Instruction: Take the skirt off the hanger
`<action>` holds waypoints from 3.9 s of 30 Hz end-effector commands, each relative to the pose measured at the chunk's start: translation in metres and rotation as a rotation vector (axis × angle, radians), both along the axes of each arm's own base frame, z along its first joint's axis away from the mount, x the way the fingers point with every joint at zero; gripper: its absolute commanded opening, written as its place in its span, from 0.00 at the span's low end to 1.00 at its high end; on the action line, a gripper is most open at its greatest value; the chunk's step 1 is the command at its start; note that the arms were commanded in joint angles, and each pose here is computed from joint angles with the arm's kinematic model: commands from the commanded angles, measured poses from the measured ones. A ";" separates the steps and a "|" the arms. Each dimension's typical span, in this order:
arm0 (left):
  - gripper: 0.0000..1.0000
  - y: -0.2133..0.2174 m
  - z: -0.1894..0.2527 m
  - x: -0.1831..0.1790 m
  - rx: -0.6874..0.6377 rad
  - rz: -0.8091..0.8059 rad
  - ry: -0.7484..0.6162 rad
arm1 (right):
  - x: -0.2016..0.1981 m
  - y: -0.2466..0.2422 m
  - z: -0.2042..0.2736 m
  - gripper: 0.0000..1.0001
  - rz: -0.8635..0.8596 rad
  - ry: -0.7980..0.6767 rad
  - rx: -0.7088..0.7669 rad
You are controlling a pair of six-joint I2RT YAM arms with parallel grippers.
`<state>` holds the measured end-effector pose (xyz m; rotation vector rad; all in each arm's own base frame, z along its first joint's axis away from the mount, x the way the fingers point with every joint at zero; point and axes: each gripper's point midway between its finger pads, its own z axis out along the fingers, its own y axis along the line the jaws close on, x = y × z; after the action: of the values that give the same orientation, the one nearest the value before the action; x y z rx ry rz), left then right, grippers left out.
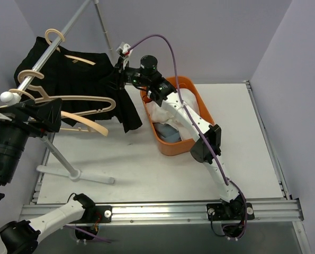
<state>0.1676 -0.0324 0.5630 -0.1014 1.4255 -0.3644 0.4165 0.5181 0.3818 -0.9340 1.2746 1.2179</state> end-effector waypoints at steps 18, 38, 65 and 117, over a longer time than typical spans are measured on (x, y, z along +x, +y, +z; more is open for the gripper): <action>0.94 0.002 -0.005 -0.017 -0.052 -0.046 0.040 | -0.087 0.024 0.119 0.00 0.006 -0.099 0.268; 0.94 -0.005 -0.026 -0.014 -0.062 -0.063 0.082 | -0.083 0.008 0.122 0.00 -0.099 -0.190 0.147; 0.98 -0.091 -0.043 0.026 -0.021 -0.303 0.241 | -0.028 -0.044 0.007 0.00 -0.302 0.210 -0.065; 0.81 -0.103 -0.043 0.038 -0.071 -0.284 0.367 | -0.295 -0.218 0.098 0.00 -0.062 0.464 0.024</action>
<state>0.2067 -0.1312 0.5180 -0.0237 1.7895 -0.6280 0.1397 0.3040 0.4331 -0.5796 1.8218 1.3266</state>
